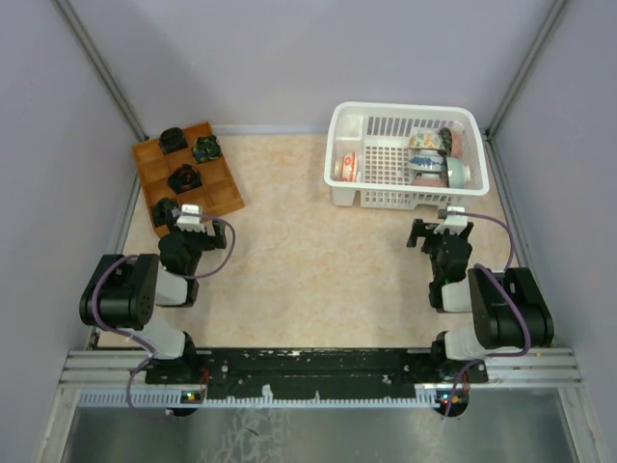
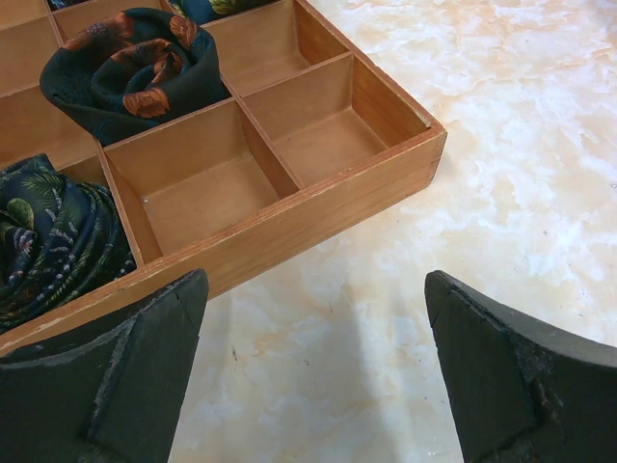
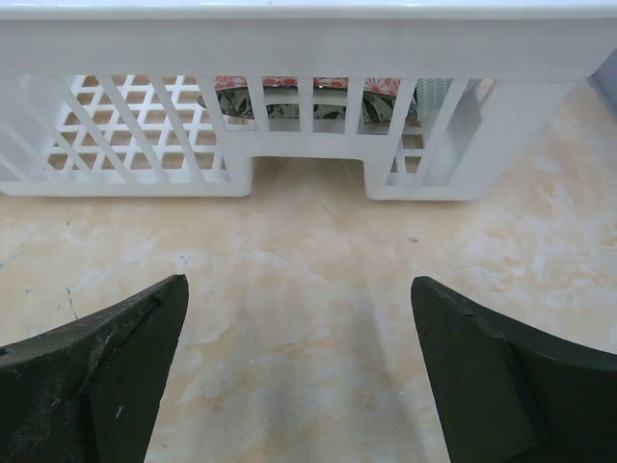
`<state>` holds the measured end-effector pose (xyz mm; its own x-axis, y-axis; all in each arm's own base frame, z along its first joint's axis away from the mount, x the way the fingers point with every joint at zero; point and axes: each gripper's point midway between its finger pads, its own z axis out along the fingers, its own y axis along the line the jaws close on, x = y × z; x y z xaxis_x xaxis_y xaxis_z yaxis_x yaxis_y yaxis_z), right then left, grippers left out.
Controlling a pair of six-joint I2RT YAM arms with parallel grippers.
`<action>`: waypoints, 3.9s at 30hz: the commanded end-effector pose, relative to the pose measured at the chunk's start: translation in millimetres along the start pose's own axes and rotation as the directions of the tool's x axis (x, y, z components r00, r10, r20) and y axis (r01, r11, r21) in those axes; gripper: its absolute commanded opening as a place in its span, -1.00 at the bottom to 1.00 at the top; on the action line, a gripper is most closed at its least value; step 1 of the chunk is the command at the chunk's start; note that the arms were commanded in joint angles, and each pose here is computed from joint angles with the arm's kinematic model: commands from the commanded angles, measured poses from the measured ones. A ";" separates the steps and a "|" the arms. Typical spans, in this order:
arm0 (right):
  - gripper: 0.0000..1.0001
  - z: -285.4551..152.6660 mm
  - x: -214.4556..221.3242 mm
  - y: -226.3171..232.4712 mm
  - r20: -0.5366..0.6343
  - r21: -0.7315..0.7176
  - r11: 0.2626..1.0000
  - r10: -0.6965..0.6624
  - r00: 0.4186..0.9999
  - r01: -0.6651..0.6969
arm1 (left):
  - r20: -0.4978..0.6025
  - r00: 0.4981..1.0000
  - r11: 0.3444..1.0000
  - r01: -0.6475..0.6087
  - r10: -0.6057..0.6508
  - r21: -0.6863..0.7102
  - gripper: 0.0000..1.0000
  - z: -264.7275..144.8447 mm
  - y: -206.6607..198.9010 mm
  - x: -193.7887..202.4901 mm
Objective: Unload the bowls from the dish rack
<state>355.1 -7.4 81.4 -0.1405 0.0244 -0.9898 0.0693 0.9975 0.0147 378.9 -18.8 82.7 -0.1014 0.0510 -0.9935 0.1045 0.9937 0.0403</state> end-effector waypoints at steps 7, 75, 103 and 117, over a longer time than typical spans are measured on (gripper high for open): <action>0.99 -5.7 -75.0 -25.8 0.113 0.167 0.980 0.093 0.989 -0.111 | -0.067 0.997 0.998 0.029 -0.033 -0.063 0.99 12.1 12.7 -35.3; 0.77 138.9 -149.5 204.4 -0.471 -0.356 0.867 0.156 0.868 -0.349 | -0.160 0.884 0.834 0.468 -0.440 0.292 0.99 -19.2 -111.8 -172.0; 0.09 169.5 -103.9 226.9 -0.619 -0.446 0.648 0.275 0.736 -0.617 | -0.151 0.894 0.858 0.448 -0.422 0.251 0.96 -13.1 -107.1 -169.2; -0.21 158.5 -94.9 231.3 -0.659 -0.443 0.611 0.274 0.700 -0.656 | -0.159 0.888 0.856 0.459 -0.431 0.240 0.96 -13.6 -106.6 -161.8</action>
<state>542.0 207.2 146.5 -0.7376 0.3314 -0.5883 -0.2647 0.6596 0.7034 370.3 -130.1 240.0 -0.3019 -0.3707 -0.8783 0.2739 0.8487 -0.4523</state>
